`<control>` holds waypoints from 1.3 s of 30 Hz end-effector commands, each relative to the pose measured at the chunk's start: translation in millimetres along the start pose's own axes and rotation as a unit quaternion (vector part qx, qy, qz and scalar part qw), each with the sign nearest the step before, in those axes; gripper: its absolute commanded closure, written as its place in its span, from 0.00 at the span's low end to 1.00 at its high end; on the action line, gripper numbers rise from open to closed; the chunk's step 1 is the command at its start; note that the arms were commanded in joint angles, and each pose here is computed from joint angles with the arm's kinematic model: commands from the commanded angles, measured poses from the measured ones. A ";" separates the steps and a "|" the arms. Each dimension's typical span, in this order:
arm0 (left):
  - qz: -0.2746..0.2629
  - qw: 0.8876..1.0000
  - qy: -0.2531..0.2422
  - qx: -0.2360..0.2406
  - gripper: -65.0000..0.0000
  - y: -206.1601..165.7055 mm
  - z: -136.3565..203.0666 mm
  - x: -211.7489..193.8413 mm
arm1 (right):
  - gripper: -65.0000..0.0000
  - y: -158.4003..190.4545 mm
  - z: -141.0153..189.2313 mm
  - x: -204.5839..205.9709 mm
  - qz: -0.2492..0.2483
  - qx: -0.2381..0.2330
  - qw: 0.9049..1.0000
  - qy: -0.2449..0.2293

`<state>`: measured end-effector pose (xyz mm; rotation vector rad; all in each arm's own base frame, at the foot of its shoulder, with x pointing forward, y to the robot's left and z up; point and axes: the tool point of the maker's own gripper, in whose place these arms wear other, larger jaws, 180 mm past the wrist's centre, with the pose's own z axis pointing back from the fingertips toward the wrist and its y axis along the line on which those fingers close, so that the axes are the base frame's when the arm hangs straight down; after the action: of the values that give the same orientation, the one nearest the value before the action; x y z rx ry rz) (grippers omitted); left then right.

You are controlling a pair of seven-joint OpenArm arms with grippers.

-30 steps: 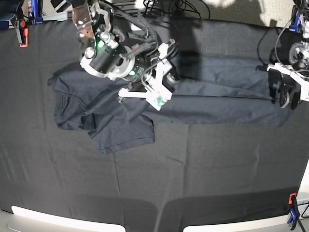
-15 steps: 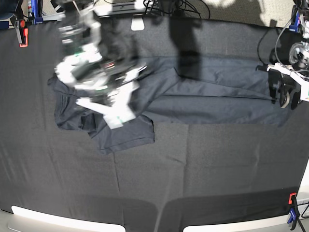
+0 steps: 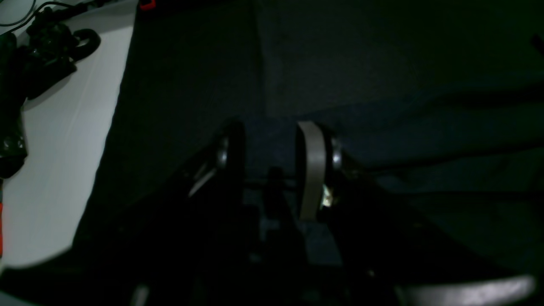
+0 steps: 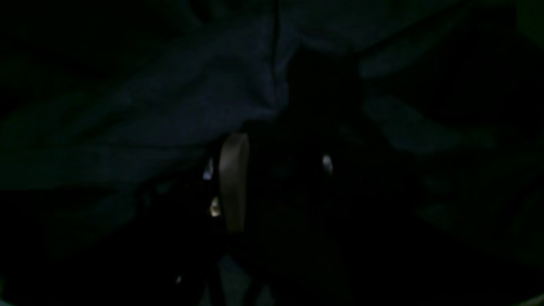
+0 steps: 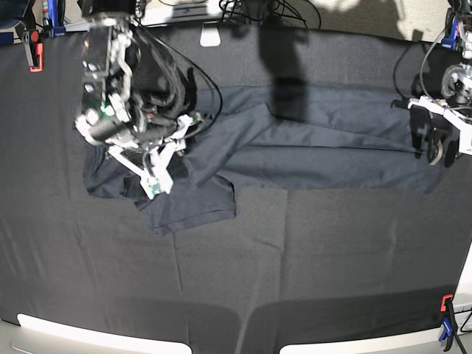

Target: Layout the t-shirt on the table in an organized manner, then fold the t-shirt properly

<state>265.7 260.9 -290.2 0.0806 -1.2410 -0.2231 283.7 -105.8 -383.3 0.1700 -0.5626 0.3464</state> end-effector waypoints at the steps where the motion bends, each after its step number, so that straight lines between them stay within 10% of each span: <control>1: -0.007 1.000 -0.022 0.005 0.73 5.3 0.8 13.6 | 0.68 -0.6 2.0 11.7 0.001 0.001 1.000 -0.019; 11: -0.006 1.000 -0.023 0.005 0.73 5.2 0.8 13.8 | 0.70 -3.8 -8.9 14.8 -0.004 0.005 1.000 -0.010; 16: -0.007 1.000 -0.022 0.005 0.73 5.3 0.8 13.6 | 1.00 -3.8 -8.6 19.9 -0.002 0.005 1.000 -0.020; 29: -0.006 1.000 -0.023 0.005 0.73 5.2 0.8 13.8 | 1.00 12.0 16.4 47.8 0.047 0.030 0.996 -0.076; 39: -0.006 1.000 -0.022 0.005 0.73 5.3 0.8 13.6 | 0.55 10.6 7.4 34.8 0.041 0.023 0.995 -0.085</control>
<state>265.6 260.9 -290.3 0.0805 -1.2408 -0.2232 295.8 -90.6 -368.5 0.2167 -0.6858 0.4195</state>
